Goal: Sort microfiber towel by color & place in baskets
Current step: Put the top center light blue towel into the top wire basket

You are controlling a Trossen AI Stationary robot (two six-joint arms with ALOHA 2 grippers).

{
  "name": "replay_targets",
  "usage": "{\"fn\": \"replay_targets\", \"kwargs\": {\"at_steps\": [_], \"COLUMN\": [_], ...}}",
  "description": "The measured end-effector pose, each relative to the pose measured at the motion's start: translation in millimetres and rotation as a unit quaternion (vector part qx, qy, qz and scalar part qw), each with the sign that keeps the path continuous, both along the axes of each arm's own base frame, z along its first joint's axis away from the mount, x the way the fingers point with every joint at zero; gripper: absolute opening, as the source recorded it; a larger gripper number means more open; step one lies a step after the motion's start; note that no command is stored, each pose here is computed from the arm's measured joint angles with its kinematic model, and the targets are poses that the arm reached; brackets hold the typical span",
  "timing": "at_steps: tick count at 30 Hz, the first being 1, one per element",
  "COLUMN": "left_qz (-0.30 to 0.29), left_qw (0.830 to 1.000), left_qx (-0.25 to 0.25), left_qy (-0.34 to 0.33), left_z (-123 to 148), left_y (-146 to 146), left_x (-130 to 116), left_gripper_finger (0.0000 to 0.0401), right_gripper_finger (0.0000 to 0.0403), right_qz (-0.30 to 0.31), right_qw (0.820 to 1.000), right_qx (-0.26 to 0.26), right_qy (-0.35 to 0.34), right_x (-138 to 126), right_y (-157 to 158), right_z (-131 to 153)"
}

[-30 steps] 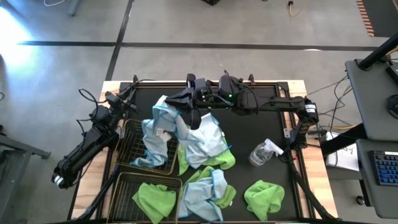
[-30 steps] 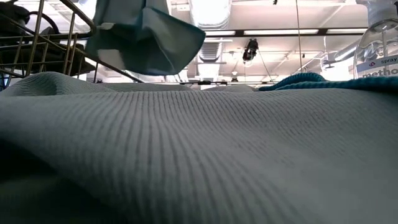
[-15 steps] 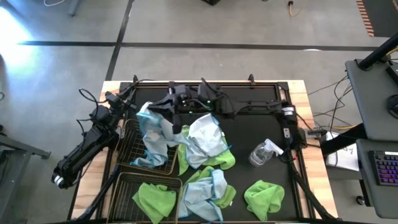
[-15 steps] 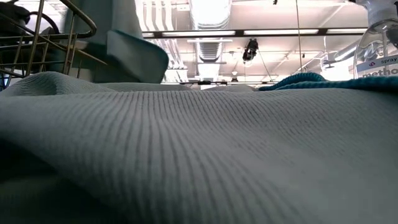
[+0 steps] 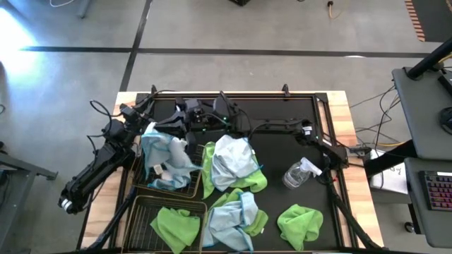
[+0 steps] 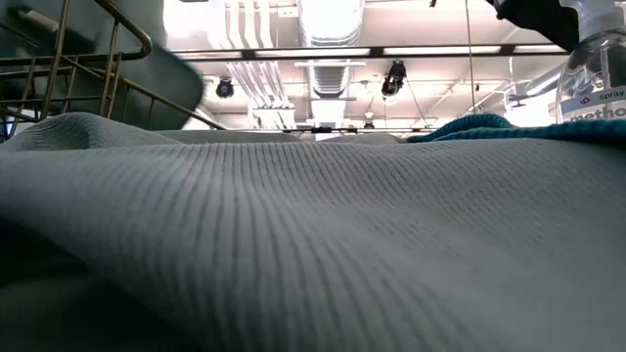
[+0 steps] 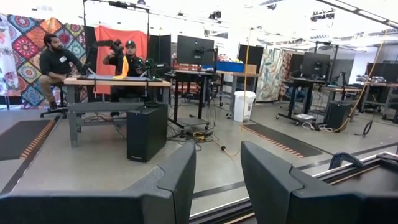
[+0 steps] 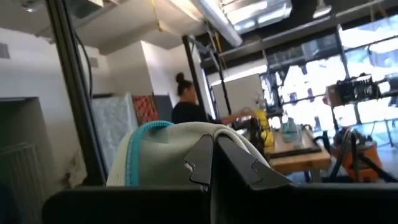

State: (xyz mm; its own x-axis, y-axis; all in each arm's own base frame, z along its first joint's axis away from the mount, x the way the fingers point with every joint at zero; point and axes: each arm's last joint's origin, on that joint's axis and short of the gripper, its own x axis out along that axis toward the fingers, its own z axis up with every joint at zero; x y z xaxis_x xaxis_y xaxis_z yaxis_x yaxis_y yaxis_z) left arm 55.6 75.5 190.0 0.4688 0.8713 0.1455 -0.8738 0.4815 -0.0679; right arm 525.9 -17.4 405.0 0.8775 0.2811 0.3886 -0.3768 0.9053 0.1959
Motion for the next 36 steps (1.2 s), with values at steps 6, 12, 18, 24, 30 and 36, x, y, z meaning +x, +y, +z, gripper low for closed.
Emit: {"fn": "replay_targets", "kwargs": {"at_steps": [6,12,18,24,30,36], "left_qz": [0.0,0.0,0.0,0.0,0.0,0.0], "left_qw": [1.0,1.0,1.0,1.0,1.0,1.0], "left_qx": [0.0,0.0,0.0,0.0,0.0,0.0], "left_qy": [0.0,0.0,0.0,0.0,0.0,0.0], "left_z": [0.0,0.0,0.0,0.0,0.0,0.0], "left_y": [0.0,0.0,0.0,0.0,0.0,0.0], "left_x": [0.0,0.0,0.0,0.0,0.0,0.0], "left_gripper_finger": [0.0113,0.0113,0.0113,0.0113,0.0113,0.0113], "right_gripper_finger": [0.0009,0.0009,0.0009,0.0009,0.0018,0.0081], "right_qz": [0.02,0.042,0.052,0.066,0.068,0.07], "right_qw": [0.996,0.967,0.914,0.888,0.888,0.898], "right_qx": [-0.005,-0.04,-0.059,-0.063,-0.066,-0.091], "right_qy": [0.085,0.25,0.397,0.45,0.45,0.425], "right_x": [3.9,6.0,-2.5,-8.3,-8.6,-7.0], "right_y": [5.5,12.0,15.1,18.7,19.2,19.3], "right_z": [-13.3,-47.7,-79.0,-89.4,-89.3,-86.1]}}
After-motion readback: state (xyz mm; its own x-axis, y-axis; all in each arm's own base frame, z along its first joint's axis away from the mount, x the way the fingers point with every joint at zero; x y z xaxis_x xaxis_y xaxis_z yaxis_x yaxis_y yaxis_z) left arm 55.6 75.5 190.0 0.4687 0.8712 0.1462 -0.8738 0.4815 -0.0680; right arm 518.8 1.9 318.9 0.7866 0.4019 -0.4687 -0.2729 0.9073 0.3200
